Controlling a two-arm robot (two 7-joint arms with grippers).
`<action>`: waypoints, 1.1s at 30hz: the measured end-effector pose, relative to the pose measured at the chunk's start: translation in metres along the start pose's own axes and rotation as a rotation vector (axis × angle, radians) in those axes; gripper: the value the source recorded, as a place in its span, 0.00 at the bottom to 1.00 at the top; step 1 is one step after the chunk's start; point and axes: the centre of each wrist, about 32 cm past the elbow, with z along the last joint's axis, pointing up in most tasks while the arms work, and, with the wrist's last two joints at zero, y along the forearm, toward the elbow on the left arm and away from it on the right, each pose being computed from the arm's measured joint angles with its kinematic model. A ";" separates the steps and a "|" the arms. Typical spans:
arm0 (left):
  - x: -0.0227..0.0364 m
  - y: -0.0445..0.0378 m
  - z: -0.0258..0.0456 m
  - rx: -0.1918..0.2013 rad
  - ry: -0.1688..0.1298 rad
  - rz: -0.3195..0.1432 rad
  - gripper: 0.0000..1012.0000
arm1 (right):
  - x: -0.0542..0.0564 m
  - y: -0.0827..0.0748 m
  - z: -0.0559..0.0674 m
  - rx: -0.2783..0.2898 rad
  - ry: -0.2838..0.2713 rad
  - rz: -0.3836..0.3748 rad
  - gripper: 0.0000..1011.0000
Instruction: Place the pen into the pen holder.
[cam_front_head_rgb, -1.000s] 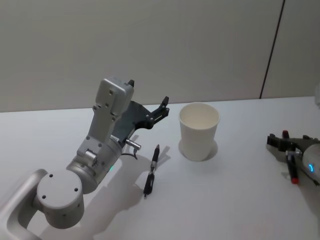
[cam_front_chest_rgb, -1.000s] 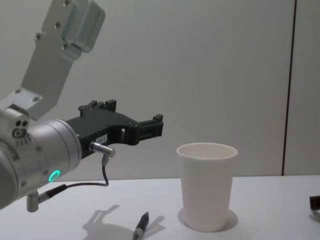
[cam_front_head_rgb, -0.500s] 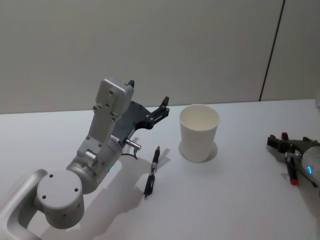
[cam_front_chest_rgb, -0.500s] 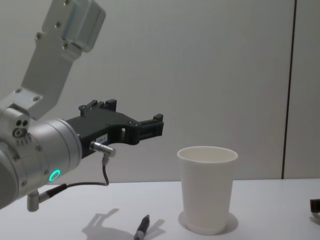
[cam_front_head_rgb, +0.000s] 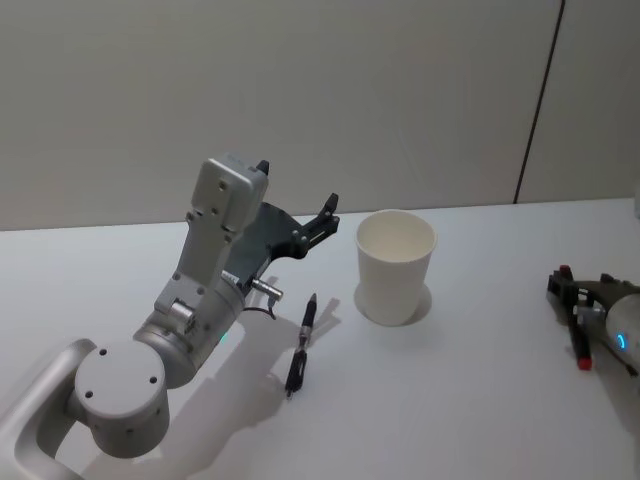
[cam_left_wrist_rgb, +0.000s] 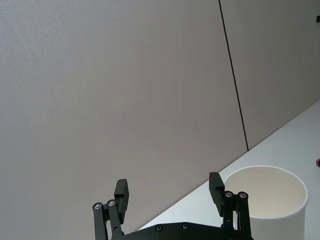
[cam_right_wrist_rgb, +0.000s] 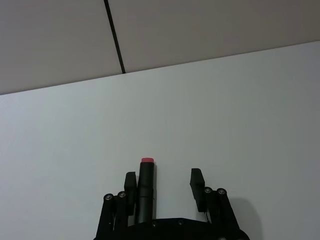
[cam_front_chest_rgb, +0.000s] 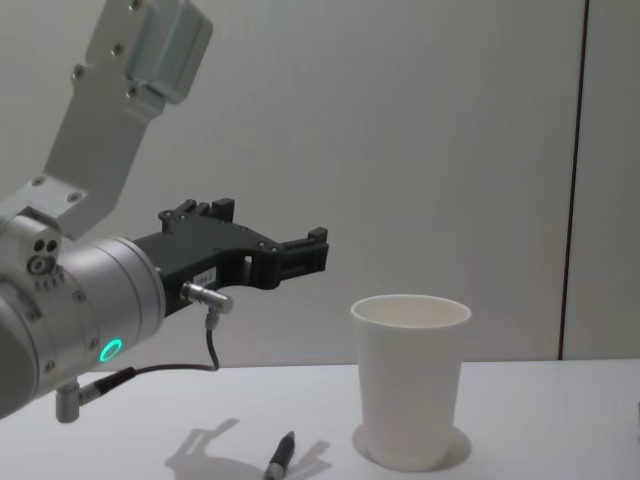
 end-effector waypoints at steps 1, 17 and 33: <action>0.0000 0.0000 0.0000 0.000 0.000 0.000 0.99 | 0.000 0.000 0.000 -0.001 0.000 0.000 0.68; 0.0000 0.0000 0.0000 0.000 0.000 0.000 0.99 | 0.000 0.001 -0.002 -0.003 0.001 -0.001 0.51; 0.0000 0.0000 0.0000 0.000 0.000 0.000 0.99 | 0.000 0.002 -0.002 -0.006 0.002 -0.001 0.41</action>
